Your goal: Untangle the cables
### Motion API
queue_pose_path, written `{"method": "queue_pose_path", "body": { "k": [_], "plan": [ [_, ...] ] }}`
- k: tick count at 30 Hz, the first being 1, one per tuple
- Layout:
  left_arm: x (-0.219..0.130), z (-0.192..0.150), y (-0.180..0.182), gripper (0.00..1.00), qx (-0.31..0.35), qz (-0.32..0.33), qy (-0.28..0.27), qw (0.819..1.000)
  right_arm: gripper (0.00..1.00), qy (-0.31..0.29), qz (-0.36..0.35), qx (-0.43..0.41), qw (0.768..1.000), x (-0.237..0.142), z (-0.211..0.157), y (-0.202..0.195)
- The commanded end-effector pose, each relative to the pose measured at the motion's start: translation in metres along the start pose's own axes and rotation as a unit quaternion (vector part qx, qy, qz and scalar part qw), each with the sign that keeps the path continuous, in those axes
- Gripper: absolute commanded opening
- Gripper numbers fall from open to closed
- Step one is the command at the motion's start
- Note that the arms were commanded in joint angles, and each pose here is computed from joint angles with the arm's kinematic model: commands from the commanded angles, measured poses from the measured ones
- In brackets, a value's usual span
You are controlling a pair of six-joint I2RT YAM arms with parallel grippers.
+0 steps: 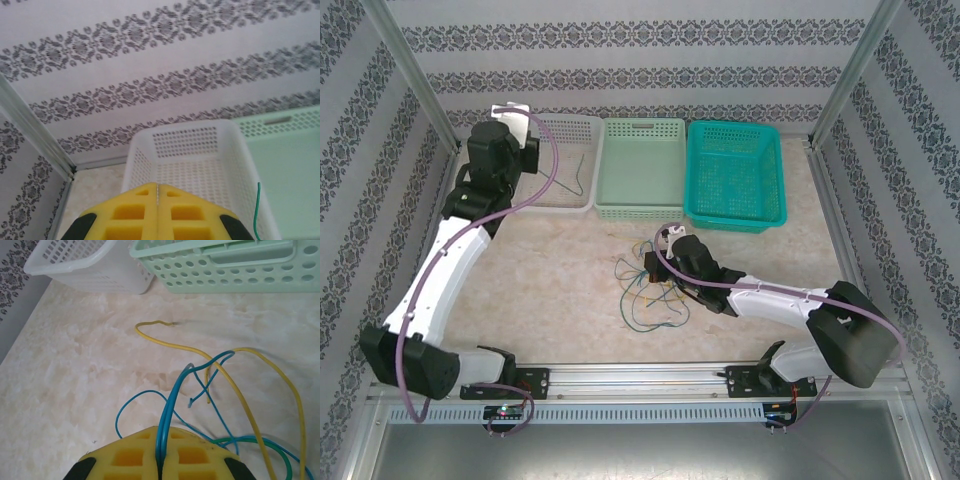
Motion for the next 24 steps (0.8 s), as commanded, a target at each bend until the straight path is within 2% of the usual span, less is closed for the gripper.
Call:
{"method": "queue_pose_path", "body": {
  "k": [1, 6, 10, 15, 18, 19, 20, 22, 24],
  "plan": [
    [0.024, 0.015, 0.019, 0.00, -0.046, 0.047, -0.068, 0.996, 0.00, -0.018, 0.021, -0.008, 1.000, 0.002, 0.013, 0.012],
    [0.076, 0.001, 0.031, 0.00, -0.065, 0.078, -0.080, 0.992, 0.00, -0.019, 0.019, -0.007, 1.000, 0.002, 0.014, 0.013],
    [0.112, -0.017, 0.027, 0.00, -0.081, 0.069, -0.074, 0.992, 0.00, -0.015, 0.020, -0.005, 1.000, 0.003, 0.010, 0.013],
    [0.150, -0.053, 0.024, 0.00, -0.101, 0.070, -0.027, 0.992, 0.00, -0.005, 0.021, -0.006, 1.000, 0.002, 0.005, 0.014],
    [0.157, -0.071, 0.021, 0.04, -0.111, 0.066, 0.022, 0.991, 0.00, -0.007, 0.024, -0.007, 1.000, -0.001, 0.005, 0.014],
    [0.155, -0.076, 0.021, 0.09, -0.113, 0.067, 0.038, 0.991, 0.00, -0.008, 0.025, -0.009, 1.000, -0.003, 0.006, 0.015],
    [0.152, -0.081, 0.022, 0.21, -0.117, 0.070, 0.052, 0.989, 0.00, -0.009, 0.024, -0.011, 1.000, -0.005, 0.006, 0.015],
    [0.143, -0.086, 0.023, 0.58, -0.125, 0.070, 0.065, 0.988, 0.00, -0.011, 0.024, -0.016, 1.000, -0.008, 0.008, 0.015],
    [0.130, -0.089, 0.023, 0.76, -0.128, 0.064, 0.074, 0.987, 0.00, -0.009, 0.019, -0.020, 1.000, -0.012, 0.011, 0.015]
  ]
}}
Point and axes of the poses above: each hand's point on the last joint's axis, 136 mm out from that joint toward the fingers, its own x axis out along the fingers, its own y axis along the line the jaws close on, z = x × y, the point moved 6 cm from there along -x, back along the fingers, and after that the axes turned 11 degrees about -x, right-handed, at the moved point
